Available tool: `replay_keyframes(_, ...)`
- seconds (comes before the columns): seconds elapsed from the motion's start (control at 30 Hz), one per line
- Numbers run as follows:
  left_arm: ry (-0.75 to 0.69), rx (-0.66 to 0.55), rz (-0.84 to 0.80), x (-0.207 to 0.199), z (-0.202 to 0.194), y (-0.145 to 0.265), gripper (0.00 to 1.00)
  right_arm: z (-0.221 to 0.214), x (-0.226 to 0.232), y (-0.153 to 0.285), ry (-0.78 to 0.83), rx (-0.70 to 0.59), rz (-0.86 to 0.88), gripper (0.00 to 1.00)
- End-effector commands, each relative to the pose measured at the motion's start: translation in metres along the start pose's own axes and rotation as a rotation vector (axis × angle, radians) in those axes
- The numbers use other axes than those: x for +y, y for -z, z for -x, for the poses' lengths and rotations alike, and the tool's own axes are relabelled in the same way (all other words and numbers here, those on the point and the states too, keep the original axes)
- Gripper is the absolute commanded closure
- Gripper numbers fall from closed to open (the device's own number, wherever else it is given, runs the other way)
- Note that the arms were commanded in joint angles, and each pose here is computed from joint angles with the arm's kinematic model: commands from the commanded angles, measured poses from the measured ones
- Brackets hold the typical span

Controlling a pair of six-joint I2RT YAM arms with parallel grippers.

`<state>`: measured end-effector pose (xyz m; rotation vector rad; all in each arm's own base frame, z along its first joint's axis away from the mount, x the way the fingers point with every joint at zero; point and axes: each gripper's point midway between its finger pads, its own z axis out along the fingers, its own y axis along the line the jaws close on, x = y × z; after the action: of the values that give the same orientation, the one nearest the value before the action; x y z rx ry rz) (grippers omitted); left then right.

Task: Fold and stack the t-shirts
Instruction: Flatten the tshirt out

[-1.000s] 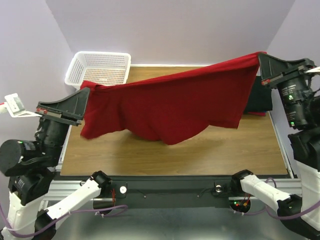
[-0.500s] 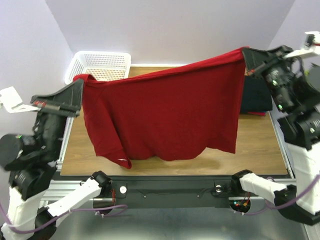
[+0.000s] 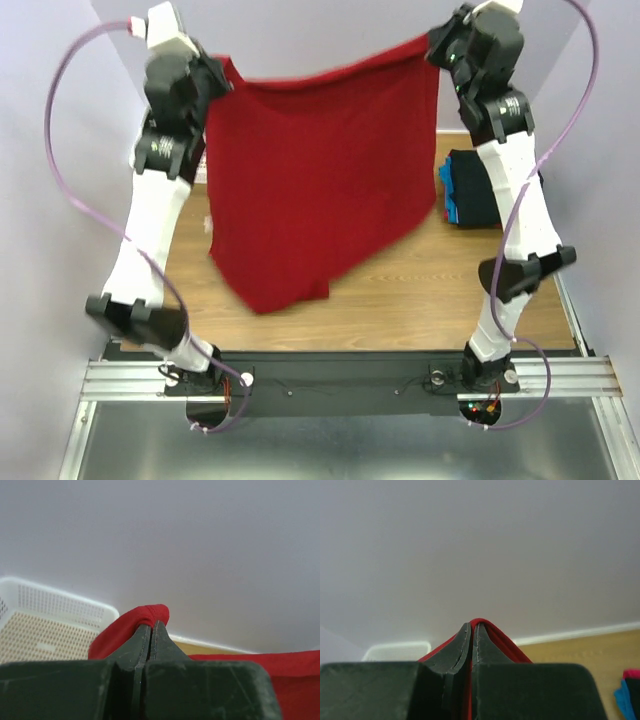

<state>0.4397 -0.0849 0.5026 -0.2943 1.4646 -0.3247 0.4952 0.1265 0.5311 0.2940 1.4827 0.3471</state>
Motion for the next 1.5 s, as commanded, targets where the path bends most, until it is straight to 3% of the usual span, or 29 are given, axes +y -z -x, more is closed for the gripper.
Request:
replay_keyframes(0.0, -0.040, -0.380, -0.342, -0.074, 0.166, 0.060, 1.00, 0.133, 0.007, 0.035, -0.067, -0.356, 0.062, 1.00)
replay_keyframes(0.13, -0.061, -0.437, -0.433, -0.095, 0.195, 0.070, 1.00, 0.154, 0.007, 0.044, -0.129, -0.431, 0.120, 1.00)
replay_keyframes(0.27, -0.061, -0.380, -0.419, -0.088, 0.176, 0.069, 1.00, 0.144, 0.000, 0.053, -0.111, -0.394, 0.121, 1.00)
replay_keyframes(0.37, -0.054, -0.273, -0.376, -0.066, 0.121, 0.063, 1.00, 0.110, -0.019, 0.048, -0.060, -0.312, 0.072, 1.00)
replay_keyframes(0.4, -0.044, -0.204, -0.339, -0.047, 0.082, 0.063, 1.00, 0.090, -0.029, 0.053, -0.047, -0.263, 0.051, 1.00)
replay_keyframes(0.43, -0.032, -0.175, -0.323, -0.039, 0.062, 0.066, 1.00, 0.102, -0.026, 0.066, -0.047, -0.289, 0.064, 1.00)
replay_keyframes(0.47, -0.012, -0.165, -0.292, -0.027, 0.045, 0.067, 1.00, 0.057, -0.043, 0.056, -0.018, -0.190, 0.024, 1.00)
replay_keyframes(0.5, 0.052, -0.172, -0.287, -0.021, 0.042, 0.089, 1.00, 0.042, -0.054, 0.059, -0.012, -0.163, -0.008, 1.00)
replay_keyframes(0.53, 0.077, -0.049, -0.220, 0.007, -0.025, 0.083, 1.00, 0.035, -0.062, 0.077, -0.010, -0.153, -0.025, 1.00)
replay_keyframes(0.57, 0.126, -0.028, -0.198, 0.018, -0.046, 0.090, 1.00, -0.015, -0.086, 0.076, 0.008, -0.055, -0.081, 1.00)
replay_keyframes(0.6, 0.207, 0.055, -0.167, 0.038, -0.097, 0.108, 1.00, -0.041, -0.103, 0.083, -0.002, -0.014, -0.133, 1.00)
replay_keyframes(0.63, 0.262, 0.093, -0.164, 0.044, -0.121, 0.118, 1.00, -0.037, -0.109, 0.111, -0.035, -0.036, -0.139, 1.00)
replay_keyframes(0.67, 0.309, 0.125, -0.190, 0.045, -0.142, 0.130, 1.00, -0.101, -0.136, 0.120, -0.041, 0.080, -0.194, 0.99)
replay_keyframes(0.7, 0.357, 0.131, -0.215, 0.046, -0.152, 0.149, 1.00, -0.116, -0.144, 0.135, -0.056, 0.101, -0.201, 0.99)
replay_keyframes(0.73, 0.433, 0.243, -0.173, 0.063, -0.207, 0.163, 1.00, -0.136, -0.154, 0.150, -0.078, 0.136, -0.219, 0.99)
replay_keyframes(0.77, 0.461, 0.303, -0.180, 0.066, -0.232, 0.177, 1.00, -0.143, -0.158, 0.176, -0.119, 0.130, -0.208, 0.99)
replay_keyframes(0.8, 0.501, 0.310, -0.194, 0.068, -0.240, 0.193, 1.00, -0.194, -0.175, 0.191, -0.162, 0.224, -0.237, 0.98)
replay_keyframes(0.83, 0.559, 0.438, -0.145, 0.079, -0.290, 0.214, 1.00, -0.222, -0.185, 0.207, -0.180, 0.285, -0.261, 0.96)
replay_keyframes(0.87, 0.594, 0.481, -0.143, 0.081, -0.306, 0.226, 0.99, -0.227, -0.185, 0.223, -0.234, 0.288, -0.254, 0.93)
replay_keyframes(0.9, 0.623, 0.478, -0.168, 0.080, -0.308, 0.239, 0.70, -0.260, -0.202, 0.237, -0.232, 0.353, -0.305, 0.83)
replay_keyframes(0.93, 0.653, 0.572, -0.102, 0.091, -0.337, 0.256, 0.55, -0.276, -0.211, 0.251, -0.232, 0.407, -0.342, 0.76)
replay_keyframes(0.97, 0.667, 0.530, -0.132, 0.088, -0.326, 0.262, 0.20, -0.283, -0.215, 0.260, -0.235, 0.429, -0.356, 0.67)
replay_keyframes(1.03, 0.688, 0.490, -0.124, 0.089, -0.307, 0.271, 0.15, -0.302, -0.223, 0.278, -0.220, 0.518, -0.399, 0.55)
replay_keyframes(1.07, 0.713, 0.451, -0.132, 0.090, -0.296, 0.278, 0.05, -0.303, -0.223, 0.282, -0.216, 0.539, -0.401, 0.46)
replay_keyframes(1.1, 0.742, 0.395, -0.155, 0.086, -0.273, 0.283, 0.01, -0.295, -0.220, 0.284, -0.199, 0.547, -0.393, 0.01)
replay_keyframes(1.17, 0.722, 0.388, -0.133, 0.088, -0.267, 0.284, 0.01, -0.284, -0.214, 0.280, -0.197, 0.529, -0.375, 0.00)
replay_keyframes(1.33, 0.593, 0.525, 0.045, 0.104, -0.295, 0.263, 0.01, -0.270, -0.193, 0.267, -0.165, 0.550, -0.278, 0.00)
replay_keyframes(1.4, 0.527, 0.578, 0.116, 0.109, -0.305, 0.249, 0.01, -0.282, -0.183, 0.262, -0.149, 0.625, -0.218, 0.00)
replay_keyframes(1.47, 0.458, 0.551, 0.186, 0.119, -0.299, 0.232, 0.01, -0.299, -0.172, 0.254, -0.151, 0.688, -0.146, 0.00)
